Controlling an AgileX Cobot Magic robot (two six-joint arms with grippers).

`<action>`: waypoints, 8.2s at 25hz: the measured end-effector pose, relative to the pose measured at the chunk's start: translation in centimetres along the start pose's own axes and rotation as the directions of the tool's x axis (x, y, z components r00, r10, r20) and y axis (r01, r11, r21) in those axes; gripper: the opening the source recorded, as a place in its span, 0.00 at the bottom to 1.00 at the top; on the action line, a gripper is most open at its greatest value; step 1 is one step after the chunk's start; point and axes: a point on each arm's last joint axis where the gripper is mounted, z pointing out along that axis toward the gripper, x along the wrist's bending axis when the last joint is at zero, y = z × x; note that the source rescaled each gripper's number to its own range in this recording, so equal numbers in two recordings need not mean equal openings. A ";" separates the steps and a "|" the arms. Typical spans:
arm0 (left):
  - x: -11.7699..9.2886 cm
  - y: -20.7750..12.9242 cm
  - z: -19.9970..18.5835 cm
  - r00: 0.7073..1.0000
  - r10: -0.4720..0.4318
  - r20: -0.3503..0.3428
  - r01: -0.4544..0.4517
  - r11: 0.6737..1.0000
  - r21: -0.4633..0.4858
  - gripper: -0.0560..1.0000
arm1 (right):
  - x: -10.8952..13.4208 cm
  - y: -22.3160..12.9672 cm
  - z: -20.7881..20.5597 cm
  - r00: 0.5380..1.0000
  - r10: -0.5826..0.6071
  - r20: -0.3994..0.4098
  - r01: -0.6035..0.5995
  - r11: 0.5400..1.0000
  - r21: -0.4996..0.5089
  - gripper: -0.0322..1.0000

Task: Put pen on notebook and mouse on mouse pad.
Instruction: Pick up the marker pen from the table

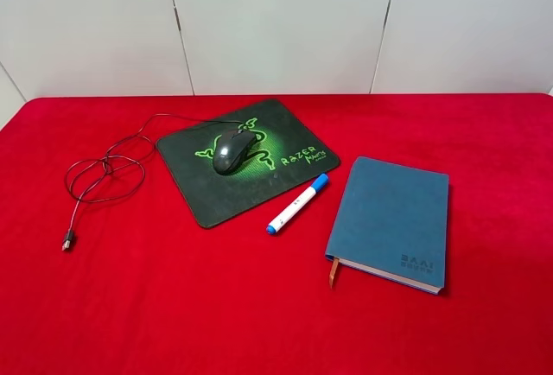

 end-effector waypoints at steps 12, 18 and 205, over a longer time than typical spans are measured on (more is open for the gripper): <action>0.5 -4.2 -1.0 0.998 0.051 0.038 -0.046 0.993 -0.109 1.00 | 0.0 0.0 0.0 1.000 0.000 0.000 0.000 1.000 0.000 1.00; 0.5 -4.3 -1.0 0.992 0.123 0.017 -0.121 0.987 -0.110 1.00 | 0.0 0.0 0.0 1.000 0.000 0.000 0.000 1.000 0.000 1.00; 0.4 -7.3 1.3 0.959 -0.015 -0.282 -0.043 0.979 -0.197 1.00 | 28.7 -1.2 34.3 0.983 0.083 0.164 -0.183 0.477 0.859 1.00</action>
